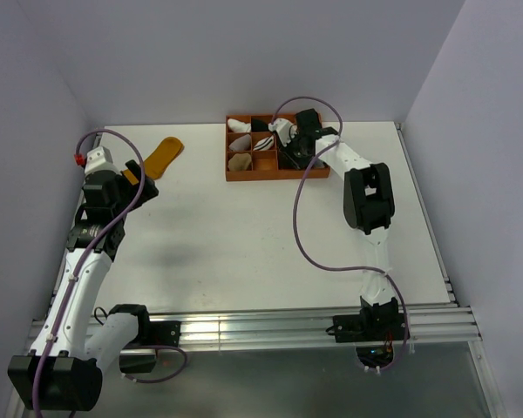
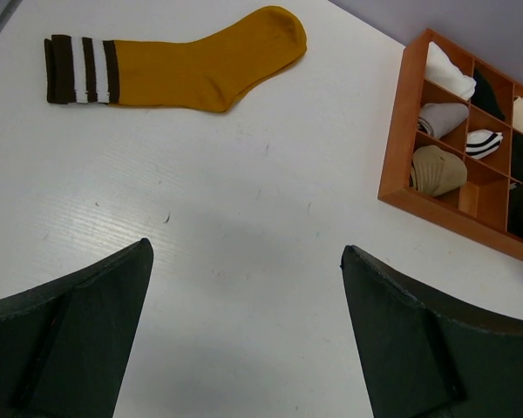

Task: Roll the socks
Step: Place the sock in the storage box, then move the sock to the center of the board.

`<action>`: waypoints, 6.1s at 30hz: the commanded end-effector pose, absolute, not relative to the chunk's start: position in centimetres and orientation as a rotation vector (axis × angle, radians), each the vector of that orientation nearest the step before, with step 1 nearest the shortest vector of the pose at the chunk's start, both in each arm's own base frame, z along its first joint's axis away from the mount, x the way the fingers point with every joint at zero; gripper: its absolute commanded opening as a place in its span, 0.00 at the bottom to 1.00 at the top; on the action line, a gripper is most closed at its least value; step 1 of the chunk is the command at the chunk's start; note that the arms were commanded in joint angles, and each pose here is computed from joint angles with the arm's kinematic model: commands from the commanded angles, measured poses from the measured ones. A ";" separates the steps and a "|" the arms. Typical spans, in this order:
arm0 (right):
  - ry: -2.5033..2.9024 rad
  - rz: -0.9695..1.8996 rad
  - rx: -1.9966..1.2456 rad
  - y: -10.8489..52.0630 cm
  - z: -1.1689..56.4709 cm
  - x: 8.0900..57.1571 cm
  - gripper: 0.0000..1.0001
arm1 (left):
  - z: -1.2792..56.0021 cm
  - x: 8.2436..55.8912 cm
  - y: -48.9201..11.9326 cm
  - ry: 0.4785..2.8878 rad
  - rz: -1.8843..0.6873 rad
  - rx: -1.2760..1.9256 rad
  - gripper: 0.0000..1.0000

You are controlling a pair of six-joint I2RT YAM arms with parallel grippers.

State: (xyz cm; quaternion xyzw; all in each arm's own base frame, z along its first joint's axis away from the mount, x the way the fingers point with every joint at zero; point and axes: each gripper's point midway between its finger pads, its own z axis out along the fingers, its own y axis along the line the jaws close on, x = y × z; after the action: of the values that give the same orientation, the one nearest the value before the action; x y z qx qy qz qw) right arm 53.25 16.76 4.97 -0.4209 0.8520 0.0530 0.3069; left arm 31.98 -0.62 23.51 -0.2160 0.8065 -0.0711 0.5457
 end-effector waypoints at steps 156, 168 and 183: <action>1.963 0.819 -0.432 18.9 21.3 21.5 0.87 | 2.0 31.5 -16.4 2.599 -0.255 -0.335 0.90; 1.930 0.784 -0.387 18.3 21.5 21.9 0.87 | 4.5 26.0 -33.0 2.637 -0.733 -0.136 0.90; 1.854 0.543 0.004 12.0 22.6 23.0 0.79 | 9.5 26.7 -29.6 2.309 -0.305 0.302 0.81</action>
State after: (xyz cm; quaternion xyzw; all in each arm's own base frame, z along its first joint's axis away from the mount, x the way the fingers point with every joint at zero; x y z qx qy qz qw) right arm 22.20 14.23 22.48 -0.0625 0.7926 0.2677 0.5443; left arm 26.58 -32.33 9.56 0.0674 0.9197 -0.1738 0.3455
